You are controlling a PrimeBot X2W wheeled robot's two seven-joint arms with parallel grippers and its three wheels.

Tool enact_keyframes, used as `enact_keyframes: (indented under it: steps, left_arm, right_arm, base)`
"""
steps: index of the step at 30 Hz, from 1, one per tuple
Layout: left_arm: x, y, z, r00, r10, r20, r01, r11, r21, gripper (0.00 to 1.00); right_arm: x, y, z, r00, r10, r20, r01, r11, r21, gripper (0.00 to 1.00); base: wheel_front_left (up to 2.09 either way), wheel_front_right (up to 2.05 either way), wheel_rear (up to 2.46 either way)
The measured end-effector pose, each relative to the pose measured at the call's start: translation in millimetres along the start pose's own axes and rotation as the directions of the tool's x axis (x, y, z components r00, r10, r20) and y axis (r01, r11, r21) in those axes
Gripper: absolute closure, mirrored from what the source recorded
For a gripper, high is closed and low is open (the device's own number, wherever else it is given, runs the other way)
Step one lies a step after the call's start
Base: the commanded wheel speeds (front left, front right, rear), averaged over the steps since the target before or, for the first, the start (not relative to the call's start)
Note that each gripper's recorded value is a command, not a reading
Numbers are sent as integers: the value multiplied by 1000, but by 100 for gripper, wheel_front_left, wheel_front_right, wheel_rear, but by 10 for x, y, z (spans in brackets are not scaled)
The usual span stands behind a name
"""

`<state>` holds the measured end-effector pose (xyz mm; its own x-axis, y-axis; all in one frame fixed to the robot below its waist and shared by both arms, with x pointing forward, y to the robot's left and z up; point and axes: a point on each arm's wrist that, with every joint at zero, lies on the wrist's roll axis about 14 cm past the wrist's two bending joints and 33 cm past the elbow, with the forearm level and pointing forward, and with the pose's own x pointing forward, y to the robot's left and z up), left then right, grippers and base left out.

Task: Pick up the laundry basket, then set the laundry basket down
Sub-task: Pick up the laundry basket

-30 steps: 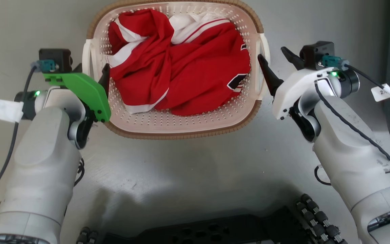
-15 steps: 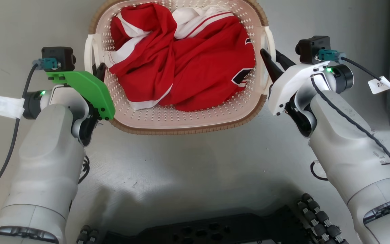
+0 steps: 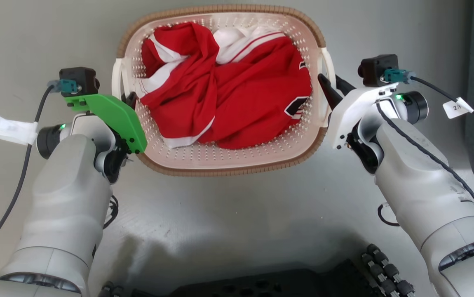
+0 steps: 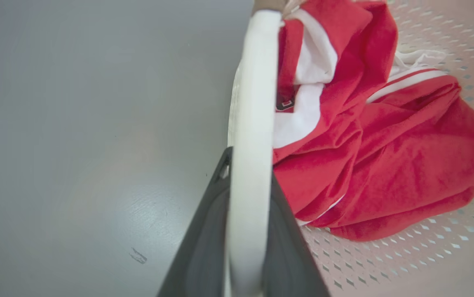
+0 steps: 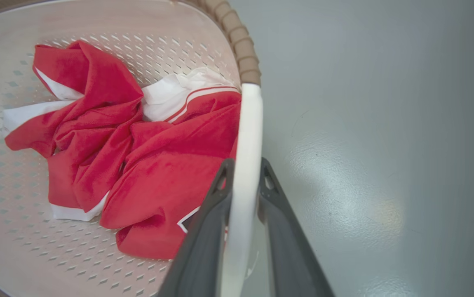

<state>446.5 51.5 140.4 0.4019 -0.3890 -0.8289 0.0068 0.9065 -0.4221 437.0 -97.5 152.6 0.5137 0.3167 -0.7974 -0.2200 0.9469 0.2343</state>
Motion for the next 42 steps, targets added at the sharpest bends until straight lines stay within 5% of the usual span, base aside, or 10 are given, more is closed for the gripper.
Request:
enact_keyframes:
  steps: [42]
  left_arm:
    - [-1152,-455,81,996,-36,-87,27,995,-97,100]
  right_arm:
    - [-981,418,342,999,24,-34,-23,999,34,100]
  base:
    - [0,0,0]
